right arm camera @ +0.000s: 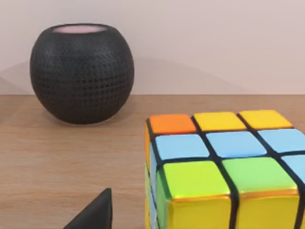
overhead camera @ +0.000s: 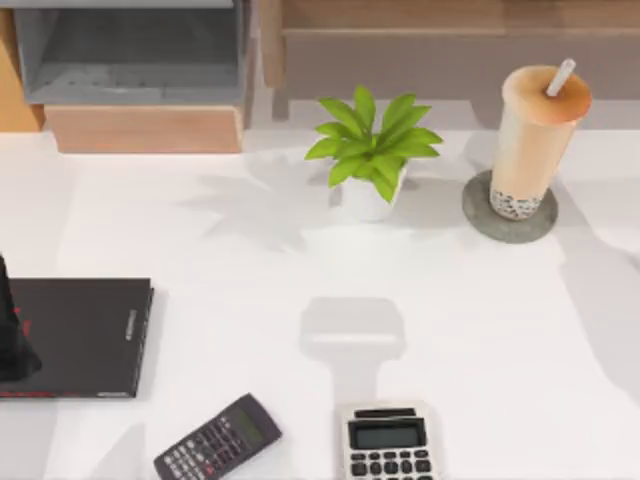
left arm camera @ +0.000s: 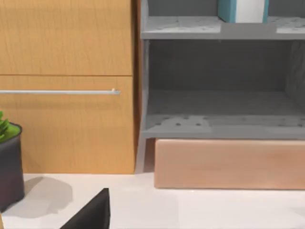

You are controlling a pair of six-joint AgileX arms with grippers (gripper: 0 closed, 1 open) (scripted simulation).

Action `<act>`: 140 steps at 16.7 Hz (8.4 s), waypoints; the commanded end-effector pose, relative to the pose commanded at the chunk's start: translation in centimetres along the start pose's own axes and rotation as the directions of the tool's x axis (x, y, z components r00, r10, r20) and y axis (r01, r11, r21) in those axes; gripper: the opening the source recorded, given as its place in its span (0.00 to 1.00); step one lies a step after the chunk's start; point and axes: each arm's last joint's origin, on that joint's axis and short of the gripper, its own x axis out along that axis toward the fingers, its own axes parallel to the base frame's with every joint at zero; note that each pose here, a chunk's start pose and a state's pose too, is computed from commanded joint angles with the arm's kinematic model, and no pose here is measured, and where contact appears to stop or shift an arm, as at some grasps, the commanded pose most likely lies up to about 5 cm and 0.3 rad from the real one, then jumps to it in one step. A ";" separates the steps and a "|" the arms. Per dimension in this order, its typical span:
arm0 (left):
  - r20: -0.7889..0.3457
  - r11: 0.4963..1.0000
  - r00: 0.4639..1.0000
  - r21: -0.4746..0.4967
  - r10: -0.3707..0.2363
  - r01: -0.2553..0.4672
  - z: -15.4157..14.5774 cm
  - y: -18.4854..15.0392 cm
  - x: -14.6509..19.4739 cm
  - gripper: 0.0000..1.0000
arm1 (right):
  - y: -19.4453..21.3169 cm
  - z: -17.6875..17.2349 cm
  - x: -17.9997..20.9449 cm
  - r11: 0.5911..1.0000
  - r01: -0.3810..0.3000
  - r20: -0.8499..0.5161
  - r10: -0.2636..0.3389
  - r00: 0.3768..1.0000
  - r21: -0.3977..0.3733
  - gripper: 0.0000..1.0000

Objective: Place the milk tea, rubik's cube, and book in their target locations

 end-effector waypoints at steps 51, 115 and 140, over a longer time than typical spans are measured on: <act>0.100 1.000 0.995 -0.021 -0.016 0.018 13.6 -1.2 6.7 1.00 | -12.2 -23.6 -32.9 1.000 -0.009 0.000 0.009 1.000 0.000 1.00; 0.002 1.000 1.000 -0.015 -0.019 0.019 10.1 -7.9 34.6 0.00 | -12.2 -23.6 -32.9 1.000 -0.009 0.000 0.009 1.000 0.000 1.00; -0.480 -0.003 0.877 0.877 -0.029 0.480 -6.8 -0.9 3.8 0.00 | -12.2 -23.6 -32.9 1.000 -0.009 0.000 0.009 1.000 0.000 1.00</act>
